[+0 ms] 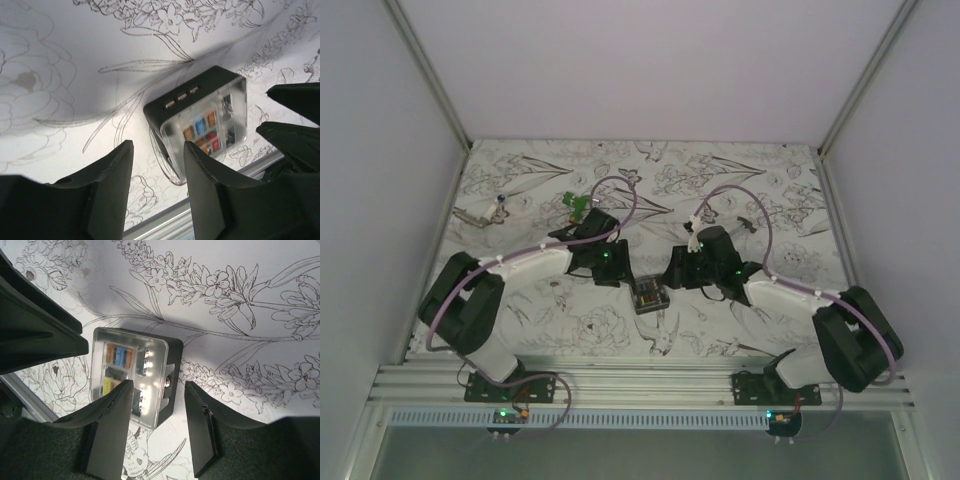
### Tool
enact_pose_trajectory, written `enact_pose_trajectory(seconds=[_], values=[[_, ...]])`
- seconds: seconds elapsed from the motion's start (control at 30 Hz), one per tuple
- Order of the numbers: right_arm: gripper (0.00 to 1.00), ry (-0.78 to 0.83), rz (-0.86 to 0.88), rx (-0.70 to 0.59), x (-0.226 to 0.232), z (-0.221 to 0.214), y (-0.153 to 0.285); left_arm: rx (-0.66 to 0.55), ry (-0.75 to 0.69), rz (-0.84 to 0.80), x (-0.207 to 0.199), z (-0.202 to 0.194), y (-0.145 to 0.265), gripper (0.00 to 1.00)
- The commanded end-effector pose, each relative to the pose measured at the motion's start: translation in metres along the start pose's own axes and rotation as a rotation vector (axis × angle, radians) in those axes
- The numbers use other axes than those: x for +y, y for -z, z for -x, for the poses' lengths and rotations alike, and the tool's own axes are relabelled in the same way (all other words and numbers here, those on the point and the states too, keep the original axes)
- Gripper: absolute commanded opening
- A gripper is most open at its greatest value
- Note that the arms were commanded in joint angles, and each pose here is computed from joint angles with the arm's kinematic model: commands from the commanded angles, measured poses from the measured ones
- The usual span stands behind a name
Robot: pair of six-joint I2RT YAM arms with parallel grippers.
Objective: Snap on the fuse box
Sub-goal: Close the fuse box cover on the fuse box base.
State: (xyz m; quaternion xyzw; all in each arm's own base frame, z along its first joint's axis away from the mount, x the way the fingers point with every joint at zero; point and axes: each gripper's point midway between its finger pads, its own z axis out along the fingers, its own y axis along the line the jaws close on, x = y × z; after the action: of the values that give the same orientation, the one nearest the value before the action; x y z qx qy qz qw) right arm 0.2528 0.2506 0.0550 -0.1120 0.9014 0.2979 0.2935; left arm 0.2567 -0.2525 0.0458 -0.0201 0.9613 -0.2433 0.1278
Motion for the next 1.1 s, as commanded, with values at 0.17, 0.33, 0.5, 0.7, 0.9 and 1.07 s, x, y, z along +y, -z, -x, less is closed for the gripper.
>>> enact_pose_trajectory(seconds=[0.17, 0.33, 0.5, 0.7, 0.9, 1.07], values=[[0.51, -0.008, 0.044, 0.054, 0.006, -0.031, 0.023, 0.037, -0.029, -0.01, -0.01, -0.042, 0.014, 0.51], [0.5, -0.027, 0.08, 0.062, 0.011, -0.039, 0.021, 0.046, -0.043, -0.006, -0.018, -0.053, 0.008, 0.51], [0.48, -0.045, 0.124, 0.075, 0.018, -0.042, 0.012, 0.072, -0.061, 0.006, -0.022, -0.059, -0.003, 0.49], [0.44, -0.059, 0.106, 0.119, 0.013, -0.053, 0.006, 0.098, -0.058, 0.053, -0.01, -0.064, -0.018, 0.43], [0.36, -0.093, 0.034, 0.221, -0.006, -0.084, 0.005, 0.138, -0.039, 0.114, 0.011, -0.076, -0.029, 0.39], [0.28, -0.139, -0.042, 0.298, -0.027, -0.115, 0.005, 0.148, -0.002, 0.141, 0.029, -0.079, -0.029, 0.39]])
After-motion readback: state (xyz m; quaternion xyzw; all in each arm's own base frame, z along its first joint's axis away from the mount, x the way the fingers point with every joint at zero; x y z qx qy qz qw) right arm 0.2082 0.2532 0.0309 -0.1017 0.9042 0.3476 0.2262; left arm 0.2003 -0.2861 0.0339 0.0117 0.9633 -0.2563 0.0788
